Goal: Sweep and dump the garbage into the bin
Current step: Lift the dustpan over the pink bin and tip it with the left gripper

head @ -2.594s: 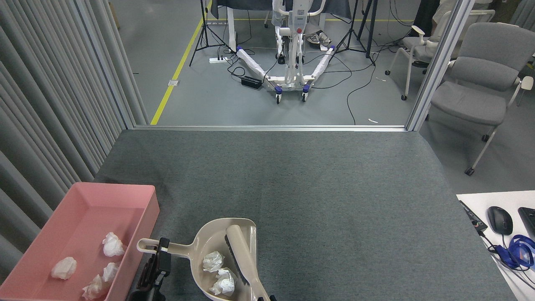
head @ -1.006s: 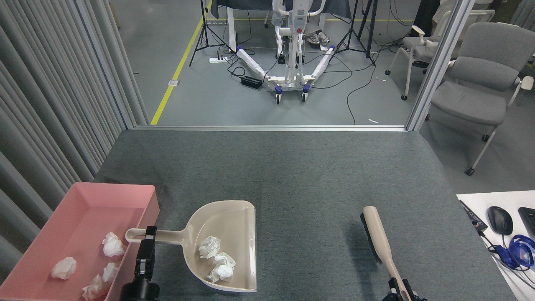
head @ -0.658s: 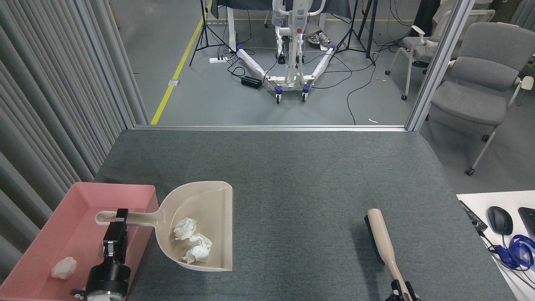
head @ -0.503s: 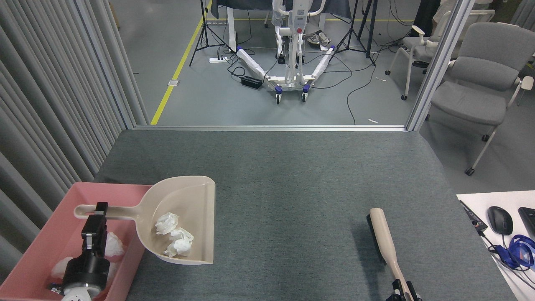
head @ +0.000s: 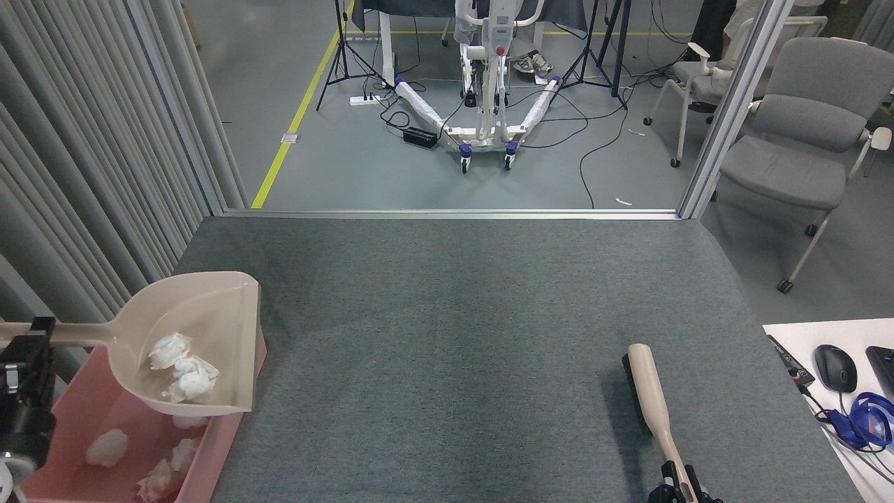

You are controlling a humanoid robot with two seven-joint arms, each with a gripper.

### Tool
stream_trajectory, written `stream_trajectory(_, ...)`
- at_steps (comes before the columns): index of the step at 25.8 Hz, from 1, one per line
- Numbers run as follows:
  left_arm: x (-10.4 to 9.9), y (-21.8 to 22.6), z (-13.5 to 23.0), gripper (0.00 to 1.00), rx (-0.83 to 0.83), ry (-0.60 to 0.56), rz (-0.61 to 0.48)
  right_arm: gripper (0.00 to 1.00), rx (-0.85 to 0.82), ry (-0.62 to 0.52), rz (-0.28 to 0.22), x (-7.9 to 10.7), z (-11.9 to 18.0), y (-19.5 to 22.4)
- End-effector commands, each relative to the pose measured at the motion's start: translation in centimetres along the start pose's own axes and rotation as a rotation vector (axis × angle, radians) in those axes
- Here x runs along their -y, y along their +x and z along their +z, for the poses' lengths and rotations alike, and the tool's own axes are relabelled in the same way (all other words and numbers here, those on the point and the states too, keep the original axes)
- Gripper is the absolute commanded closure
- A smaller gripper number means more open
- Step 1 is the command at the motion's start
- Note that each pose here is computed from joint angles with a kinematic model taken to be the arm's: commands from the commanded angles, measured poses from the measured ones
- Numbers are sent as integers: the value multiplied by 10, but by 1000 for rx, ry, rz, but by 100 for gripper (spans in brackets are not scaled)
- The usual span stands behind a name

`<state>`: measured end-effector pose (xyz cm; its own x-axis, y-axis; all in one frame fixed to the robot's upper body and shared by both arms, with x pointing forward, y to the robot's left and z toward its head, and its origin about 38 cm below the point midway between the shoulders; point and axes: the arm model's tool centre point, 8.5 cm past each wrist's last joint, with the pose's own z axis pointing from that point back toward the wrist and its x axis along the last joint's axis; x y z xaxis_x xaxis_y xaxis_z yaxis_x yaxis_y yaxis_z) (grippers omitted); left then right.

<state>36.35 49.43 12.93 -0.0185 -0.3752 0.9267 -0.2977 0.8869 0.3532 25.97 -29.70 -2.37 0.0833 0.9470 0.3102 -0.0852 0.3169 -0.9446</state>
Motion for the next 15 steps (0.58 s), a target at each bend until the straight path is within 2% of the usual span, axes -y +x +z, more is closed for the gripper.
stream_trajectory(1, -42, -7, -4, 100, -30, 58, -30, 100, -1, 3, -5, -2, 0, 0)
stream_trajectory(6, -59, -16, -2, 100, -37, 85, -39, 100, 4, 2, -7, -2, -1, 1)
stream_trajectory(11, -94, -32, 14, 100, -38, 120, -80, 100, 2, 3, -28, -3, 0, 1)
stream_trajectory(15, -103, -34, 22, 100, -30, 131, -90, 100, 1, 10, -36, -5, 0, 1)
